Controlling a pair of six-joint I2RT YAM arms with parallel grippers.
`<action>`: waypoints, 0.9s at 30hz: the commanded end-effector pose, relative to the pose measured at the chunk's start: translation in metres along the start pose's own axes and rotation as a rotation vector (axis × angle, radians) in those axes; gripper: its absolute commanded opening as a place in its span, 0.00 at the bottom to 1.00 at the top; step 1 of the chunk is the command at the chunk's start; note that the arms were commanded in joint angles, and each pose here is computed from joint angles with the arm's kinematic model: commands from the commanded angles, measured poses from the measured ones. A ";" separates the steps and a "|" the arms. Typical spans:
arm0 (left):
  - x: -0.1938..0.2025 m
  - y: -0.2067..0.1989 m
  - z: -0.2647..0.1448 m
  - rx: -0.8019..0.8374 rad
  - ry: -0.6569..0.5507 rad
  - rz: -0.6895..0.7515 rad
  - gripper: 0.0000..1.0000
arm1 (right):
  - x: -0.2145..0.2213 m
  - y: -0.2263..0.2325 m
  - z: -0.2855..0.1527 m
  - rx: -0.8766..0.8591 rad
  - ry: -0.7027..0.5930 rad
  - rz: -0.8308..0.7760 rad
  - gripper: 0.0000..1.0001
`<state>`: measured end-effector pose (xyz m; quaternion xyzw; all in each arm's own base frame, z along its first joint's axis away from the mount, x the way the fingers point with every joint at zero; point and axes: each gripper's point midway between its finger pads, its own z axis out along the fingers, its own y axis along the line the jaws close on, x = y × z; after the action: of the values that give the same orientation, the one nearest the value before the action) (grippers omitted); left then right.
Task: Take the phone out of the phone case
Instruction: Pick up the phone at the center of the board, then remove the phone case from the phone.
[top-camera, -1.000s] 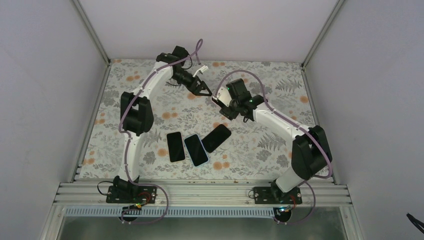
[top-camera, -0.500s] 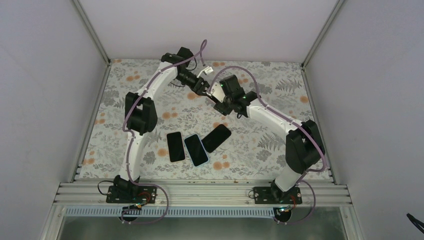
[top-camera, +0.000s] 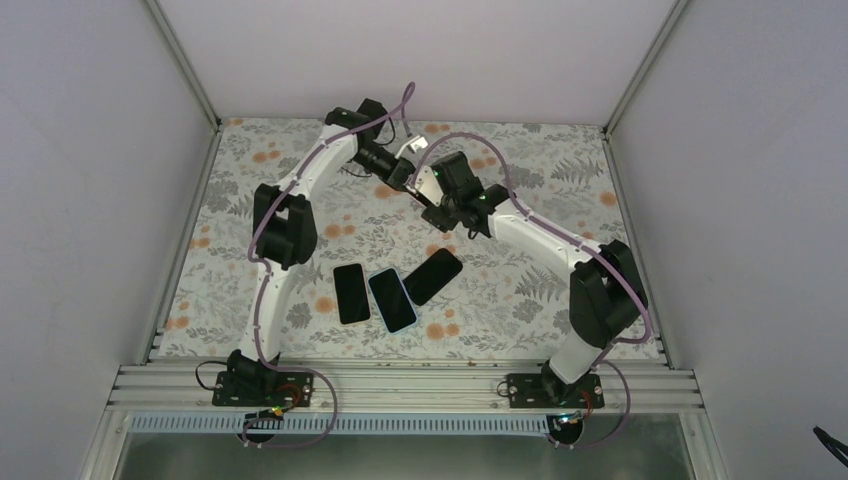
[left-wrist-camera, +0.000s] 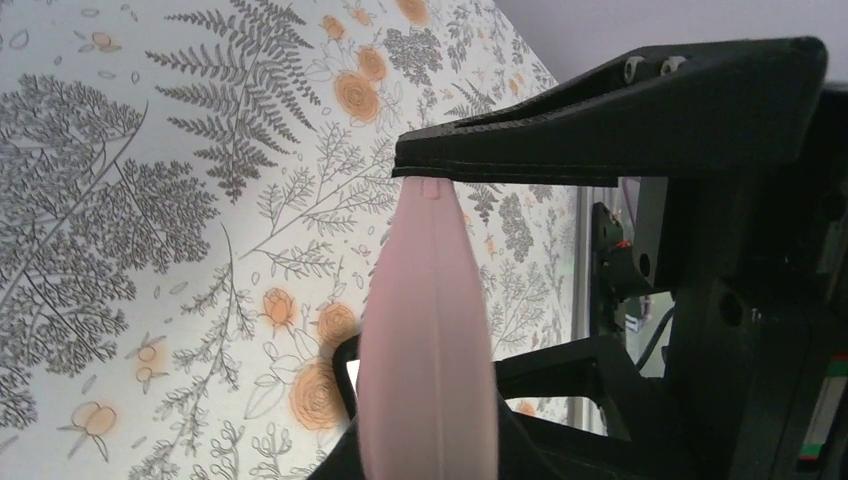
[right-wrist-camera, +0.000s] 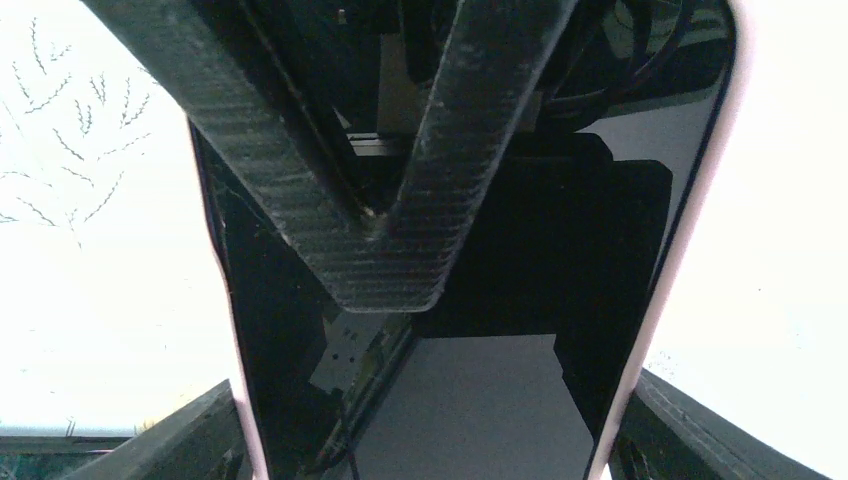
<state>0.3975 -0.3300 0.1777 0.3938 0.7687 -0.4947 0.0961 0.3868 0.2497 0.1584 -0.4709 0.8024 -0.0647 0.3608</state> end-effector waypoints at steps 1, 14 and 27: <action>-0.009 -0.014 -0.002 0.019 -0.015 0.074 0.08 | -0.033 -0.016 -0.027 0.043 -0.126 0.049 0.73; -0.025 -0.083 -0.051 -0.114 -0.045 0.421 0.02 | 0.024 -0.016 -0.128 -0.205 -0.308 0.042 1.00; 0.013 -0.107 -0.048 -0.417 -0.080 0.753 0.02 | 0.033 -0.030 -0.111 -0.332 -0.378 0.098 0.92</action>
<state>0.3051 -0.3010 0.2675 0.5840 0.6780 -0.3195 0.3117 0.3303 0.1662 0.2120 -0.4691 0.7773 0.1224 0.4010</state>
